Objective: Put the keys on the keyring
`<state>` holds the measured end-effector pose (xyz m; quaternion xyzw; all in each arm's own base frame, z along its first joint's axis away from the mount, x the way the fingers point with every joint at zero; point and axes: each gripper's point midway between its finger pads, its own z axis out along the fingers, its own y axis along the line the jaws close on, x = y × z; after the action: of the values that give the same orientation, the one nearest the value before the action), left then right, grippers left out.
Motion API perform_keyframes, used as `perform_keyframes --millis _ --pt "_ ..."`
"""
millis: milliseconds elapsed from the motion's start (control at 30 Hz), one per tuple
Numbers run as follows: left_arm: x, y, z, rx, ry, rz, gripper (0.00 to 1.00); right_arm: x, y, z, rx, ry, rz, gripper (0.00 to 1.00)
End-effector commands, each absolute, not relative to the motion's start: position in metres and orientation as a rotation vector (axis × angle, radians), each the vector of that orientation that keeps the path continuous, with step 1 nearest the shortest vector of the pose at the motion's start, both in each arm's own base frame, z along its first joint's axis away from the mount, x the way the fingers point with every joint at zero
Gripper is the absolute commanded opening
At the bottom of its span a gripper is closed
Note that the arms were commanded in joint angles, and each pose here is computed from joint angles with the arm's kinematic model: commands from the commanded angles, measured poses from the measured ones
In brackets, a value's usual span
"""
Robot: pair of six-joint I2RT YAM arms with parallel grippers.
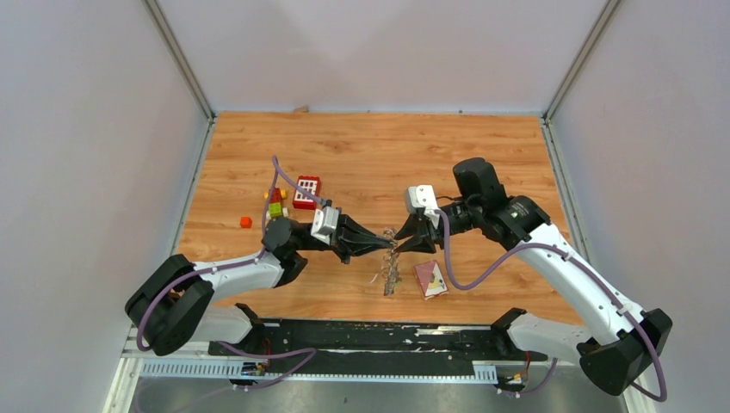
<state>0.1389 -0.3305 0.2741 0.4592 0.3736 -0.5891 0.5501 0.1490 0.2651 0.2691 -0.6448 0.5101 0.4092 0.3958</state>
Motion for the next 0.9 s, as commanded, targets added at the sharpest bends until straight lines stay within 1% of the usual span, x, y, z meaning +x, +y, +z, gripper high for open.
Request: perform_keyframes --millis 0,233,500,567,600,667,867 --pt "0.139 -0.328 0.294 1.056 0.805 -1.363 0.0 0.146 0.271 0.273 -1.631 1.247 1.09 0.29" --pt "0.141 -0.328 0.292 1.054 0.813 -1.36 0.0 0.145 0.272 0.274 -1.623 1.245 1.109 0.25" --pt "0.141 -0.329 0.292 1.05 0.816 -1.357 0.0 0.145 0.273 0.27 -1.619 1.251 1.121 0.15" --pt "0.141 -0.329 0.292 1.051 0.817 -1.358 0.0 0.145 0.273 0.27 -1.617 1.249 1.12 0.09" --pt "0.142 -0.329 0.292 1.05 0.817 -1.358 0.0 0.146 0.273 0.27 -1.617 1.25 1.115 0.04" --pt "0.142 -0.329 0.291 1.051 0.822 -1.357 0.0 0.148 0.273 0.271 -1.615 1.251 1.094 0.0" --pt "0.144 -0.329 0.288 1.055 0.836 -1.343 0.0 0.155 0.263 0.277 -1.637 1.263 0.964 0.0"
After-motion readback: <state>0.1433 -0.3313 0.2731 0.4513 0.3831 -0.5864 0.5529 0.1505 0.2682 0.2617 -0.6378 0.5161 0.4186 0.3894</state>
